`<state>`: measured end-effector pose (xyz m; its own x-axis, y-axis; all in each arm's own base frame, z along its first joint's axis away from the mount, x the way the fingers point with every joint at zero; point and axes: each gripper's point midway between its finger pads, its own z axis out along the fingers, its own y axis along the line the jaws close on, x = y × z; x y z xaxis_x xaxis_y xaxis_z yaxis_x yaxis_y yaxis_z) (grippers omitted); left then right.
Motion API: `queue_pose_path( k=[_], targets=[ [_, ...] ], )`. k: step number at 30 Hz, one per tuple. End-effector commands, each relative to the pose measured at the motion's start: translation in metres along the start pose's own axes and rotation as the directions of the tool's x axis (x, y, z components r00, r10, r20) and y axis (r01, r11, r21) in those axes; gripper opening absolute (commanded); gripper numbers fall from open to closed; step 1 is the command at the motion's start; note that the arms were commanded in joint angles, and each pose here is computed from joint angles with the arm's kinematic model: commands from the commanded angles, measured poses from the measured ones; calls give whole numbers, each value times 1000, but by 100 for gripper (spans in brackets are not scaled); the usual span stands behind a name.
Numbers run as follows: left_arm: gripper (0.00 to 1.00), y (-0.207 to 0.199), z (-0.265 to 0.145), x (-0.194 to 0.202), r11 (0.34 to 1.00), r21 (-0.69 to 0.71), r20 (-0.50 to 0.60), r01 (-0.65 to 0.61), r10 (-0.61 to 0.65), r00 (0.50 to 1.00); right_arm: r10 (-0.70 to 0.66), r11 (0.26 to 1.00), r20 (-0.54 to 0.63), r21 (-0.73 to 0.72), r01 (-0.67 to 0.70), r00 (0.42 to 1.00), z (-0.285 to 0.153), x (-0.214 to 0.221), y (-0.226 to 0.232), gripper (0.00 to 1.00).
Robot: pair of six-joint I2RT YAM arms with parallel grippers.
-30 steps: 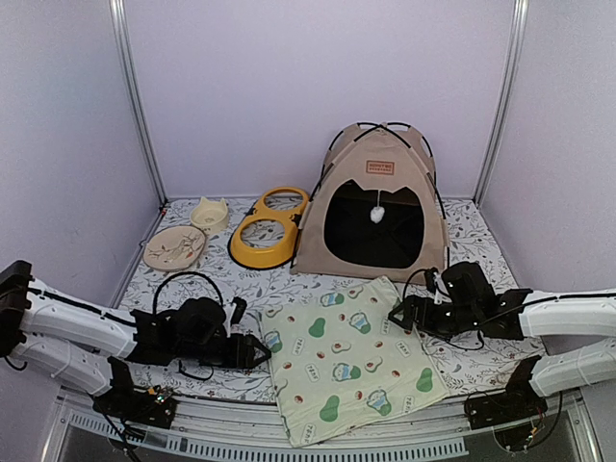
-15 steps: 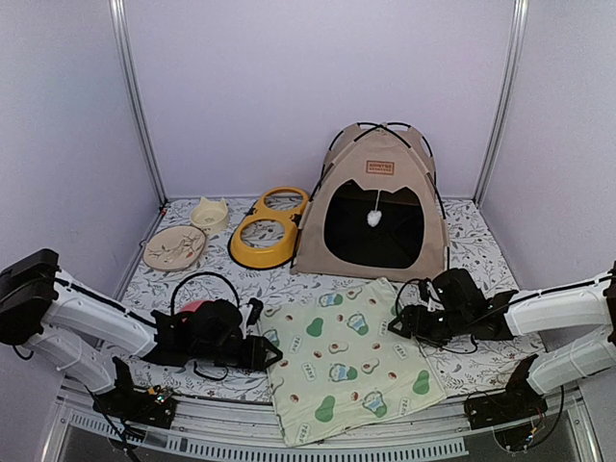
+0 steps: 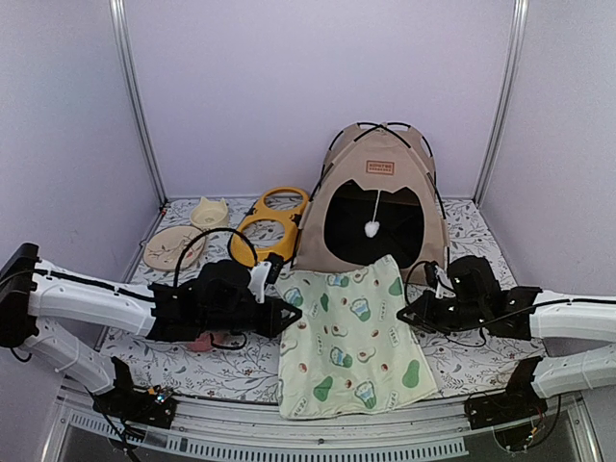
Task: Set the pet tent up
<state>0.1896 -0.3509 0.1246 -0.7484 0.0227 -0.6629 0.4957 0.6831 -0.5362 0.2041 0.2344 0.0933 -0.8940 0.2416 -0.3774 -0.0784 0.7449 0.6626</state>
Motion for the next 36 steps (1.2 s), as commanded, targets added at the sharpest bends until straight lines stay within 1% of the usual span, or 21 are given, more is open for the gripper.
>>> queue_pose_path(
  k=[1,7,12,17,24,27,32,36],
  targets=[
    [0,-21,2,-30,996,38,67,-83,80,995,1,997,34,-77,2,999,-12,-9,30,0],
    [0,-41,13,-50,986,70,83,-152,146,986,-8,992,79,-127,18,997,-25,-20,56,0],
    [0,-58,27,-73,976,106,103,-188,177,979,-17,991,132,-132,35,991,-32,-33,65,0],
    [0,-64,44,-93,971,118,108,-209,197,975,-35,991,178,-123,58,983,-37,-47,74,0],
    [0,-51,72,-134,969,155,95,-193,180,979,-85,994,201,-53,98,976,-35,-62,80,0],
    [0,-44,80,-149,968,161,98,-191,176,979,-99,994,191,-33,107,976,-30,-68,82,0],
    [0,-31,97,-165,969,133,80,-206,197,977,-112,994,181,18,111,977,-22,-79,73,0],
    [0,-18,110,-170,978,86,76,-189,183,980,-109,993,180,54,101,978,-14,-95,58,0]
  ],
)
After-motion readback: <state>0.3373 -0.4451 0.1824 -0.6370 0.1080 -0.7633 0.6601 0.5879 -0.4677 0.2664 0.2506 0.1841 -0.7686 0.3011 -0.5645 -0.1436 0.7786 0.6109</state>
